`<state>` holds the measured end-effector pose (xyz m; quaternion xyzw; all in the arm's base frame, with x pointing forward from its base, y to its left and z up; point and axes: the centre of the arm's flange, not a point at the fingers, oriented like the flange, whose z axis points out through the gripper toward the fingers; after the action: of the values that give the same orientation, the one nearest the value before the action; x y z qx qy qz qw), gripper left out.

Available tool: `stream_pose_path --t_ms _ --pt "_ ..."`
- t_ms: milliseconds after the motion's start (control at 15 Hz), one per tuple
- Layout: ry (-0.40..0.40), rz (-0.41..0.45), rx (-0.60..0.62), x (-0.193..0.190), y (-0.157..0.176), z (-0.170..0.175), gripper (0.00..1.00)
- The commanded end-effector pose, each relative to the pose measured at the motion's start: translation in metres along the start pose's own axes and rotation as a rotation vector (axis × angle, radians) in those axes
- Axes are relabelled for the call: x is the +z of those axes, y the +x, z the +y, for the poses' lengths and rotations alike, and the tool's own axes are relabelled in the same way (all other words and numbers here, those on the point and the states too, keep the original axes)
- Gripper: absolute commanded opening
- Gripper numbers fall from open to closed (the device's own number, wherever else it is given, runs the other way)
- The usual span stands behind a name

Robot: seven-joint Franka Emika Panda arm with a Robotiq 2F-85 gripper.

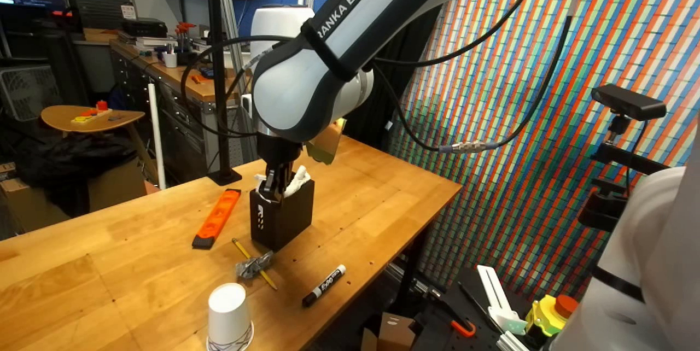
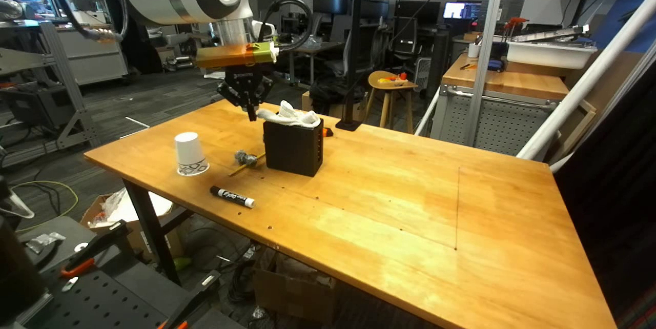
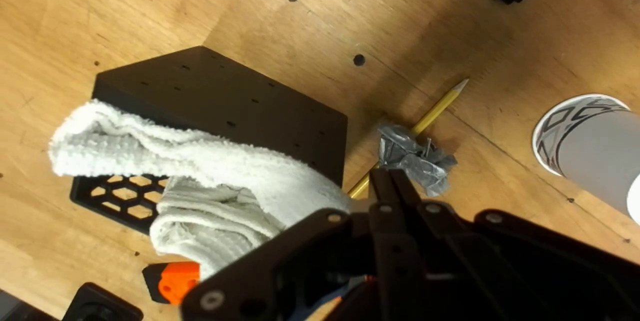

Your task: Pick up the cloth from the table and put it in the box

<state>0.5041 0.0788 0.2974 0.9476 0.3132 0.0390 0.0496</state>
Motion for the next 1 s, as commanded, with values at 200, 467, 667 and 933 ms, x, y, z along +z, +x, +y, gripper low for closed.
stream_pose_path --t_ms 200,467,667,933 --pt "-0.023 0.038 -0.021 0.006 0.004 0.011 0.07" --pt "-0.056 0.086 -0.029 -0.016 0.011 0.018 0.07" --pt "-0.089 0.112 -0.040 -0.029 0.015 0.026 0.07" --pt "-0.108 0.108 -0.052 -0.026 0.013 0.033 0.07"
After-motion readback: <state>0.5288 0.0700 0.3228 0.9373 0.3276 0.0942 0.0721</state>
